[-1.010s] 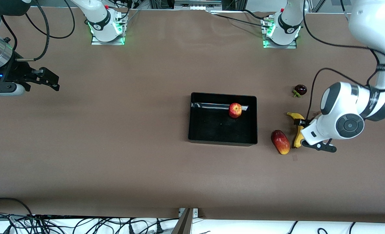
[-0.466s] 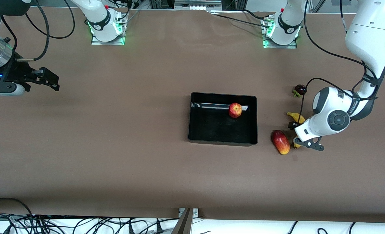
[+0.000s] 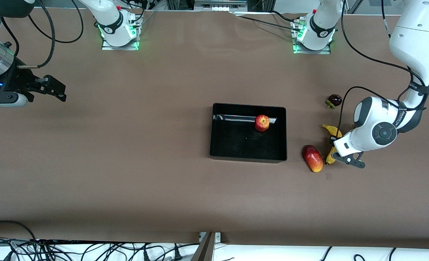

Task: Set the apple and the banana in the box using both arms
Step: 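Lift the banana with the left gripper and carry it over the box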

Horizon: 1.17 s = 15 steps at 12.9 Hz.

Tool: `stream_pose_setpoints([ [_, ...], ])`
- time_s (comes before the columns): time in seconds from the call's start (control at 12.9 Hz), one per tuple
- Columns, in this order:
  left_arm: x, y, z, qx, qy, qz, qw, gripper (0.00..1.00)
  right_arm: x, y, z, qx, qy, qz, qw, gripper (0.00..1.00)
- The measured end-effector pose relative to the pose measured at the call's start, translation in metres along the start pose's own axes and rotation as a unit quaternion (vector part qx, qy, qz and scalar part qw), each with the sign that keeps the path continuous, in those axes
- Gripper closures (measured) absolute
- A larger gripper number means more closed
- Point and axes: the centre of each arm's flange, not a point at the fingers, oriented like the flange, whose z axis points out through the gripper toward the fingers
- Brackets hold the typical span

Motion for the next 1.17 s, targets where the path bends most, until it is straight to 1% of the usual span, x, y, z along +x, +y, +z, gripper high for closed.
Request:
stream_pose_setpoints([
  [0.16,0.002,0.002,-0.033,0.007,-0.019,0.002,1.0,0.67,0.0,0.0,0.0,0.0,0.0,0.0,1.0,0.0],
  [0.31,0.012,0.023,-0.092,0.007,-0.033,0.01,0.999,0.67,0.0,0.0,0.0,0.0,0.0,0.0,1.0,0.0],
  [0.47,0.022,0.057,-0.155,-0.024,-0.035,-0.007,0.999,0.67,0.0,0.0,0.0,0.0,0.0,0.0,1.0,0.0],
  [0.54,0.026,0.077,-0.173,-0.037,-0.032,-0.016,0.999,0.67,0.0,0.0,0.0,0.0,0.0,0.0,1.0,0.0],
  [0.7,0.036,0.13,-0.186,-0.045,-0.03,-0.036,0.998,0.67,0.0,0.0,0.001,0.0,0.0,0.0,1.0,0.0],
  [0.85,0.046,0.205,-0.187,-0.041,-0.031,-0.061,0.997,0.67,0.0,0.0,0.001,0.0,0.0,0.0,1.0,0.0],
  [1.01,0.053,0.278,-0.182,-0.039,-0.017,-0.082,0.996,0.67,0.0,0.0,0.001,0.0,0.0,0.0,1.0,0.0],
  [1.17,0.061,0.333,-0.165,-0.05,-0.002,-0.091,0.995,0.67,0.001,0.0,0.001,0.0,0.0,0.0,1.0,0.0],
])
